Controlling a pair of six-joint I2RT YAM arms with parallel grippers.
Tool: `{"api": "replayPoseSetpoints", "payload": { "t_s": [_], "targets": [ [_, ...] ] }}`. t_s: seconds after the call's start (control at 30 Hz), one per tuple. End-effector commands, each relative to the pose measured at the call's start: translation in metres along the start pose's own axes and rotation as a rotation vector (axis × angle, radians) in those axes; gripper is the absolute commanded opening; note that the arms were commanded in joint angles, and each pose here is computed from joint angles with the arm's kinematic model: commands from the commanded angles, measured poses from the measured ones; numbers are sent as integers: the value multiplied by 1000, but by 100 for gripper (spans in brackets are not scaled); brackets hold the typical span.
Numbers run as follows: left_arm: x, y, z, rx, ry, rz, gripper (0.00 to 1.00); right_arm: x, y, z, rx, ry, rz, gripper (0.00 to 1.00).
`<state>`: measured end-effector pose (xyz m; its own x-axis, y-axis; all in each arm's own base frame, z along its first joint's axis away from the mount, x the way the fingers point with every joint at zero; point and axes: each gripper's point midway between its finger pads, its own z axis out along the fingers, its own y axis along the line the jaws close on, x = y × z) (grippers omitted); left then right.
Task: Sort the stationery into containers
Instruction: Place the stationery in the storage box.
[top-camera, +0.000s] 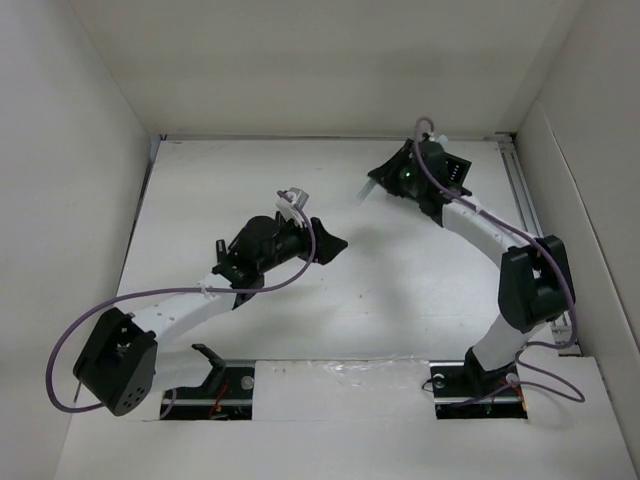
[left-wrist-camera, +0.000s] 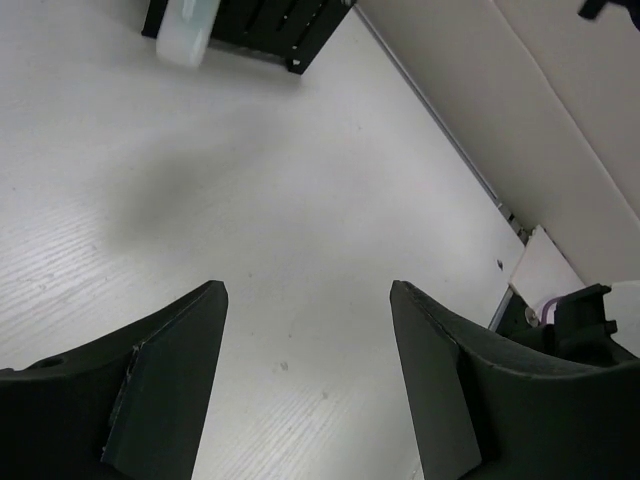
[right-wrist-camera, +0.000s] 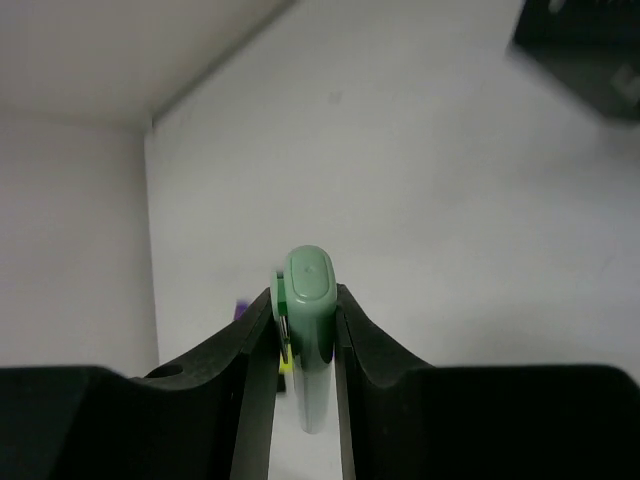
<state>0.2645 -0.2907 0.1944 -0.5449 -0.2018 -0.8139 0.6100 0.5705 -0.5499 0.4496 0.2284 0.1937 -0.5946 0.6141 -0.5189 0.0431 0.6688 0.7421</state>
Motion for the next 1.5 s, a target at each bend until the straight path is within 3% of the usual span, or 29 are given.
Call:
{"api": "replayPoseSetpoints", "payload": {
  "t_s": [0.0,0.17,0.37,0.97,1.23,1.47],
  "targets": [
    [-15,-11,-5,34,-62,15,63,-91,-7,1,90,-271,41,0],
    [-11,-15,-3,59,-35,13,62,-186,-36,-2,248,-470,113,0],
    [-7,-14,-2,63,-22,2,62,-233,-62,-3,484,-615,34,0],
    [-7,-1,-1,-10,-29,-9,60,-198,-95,13,703,-637,-104,1],
    [-10,11,1,-82,-38,-17,60,-173,-83,24,706,-615,-138,49],
    [-11,28,-1,-171,-54,-23,60,-165,-12,-20,465,-625,-50,69]
  ]
}}
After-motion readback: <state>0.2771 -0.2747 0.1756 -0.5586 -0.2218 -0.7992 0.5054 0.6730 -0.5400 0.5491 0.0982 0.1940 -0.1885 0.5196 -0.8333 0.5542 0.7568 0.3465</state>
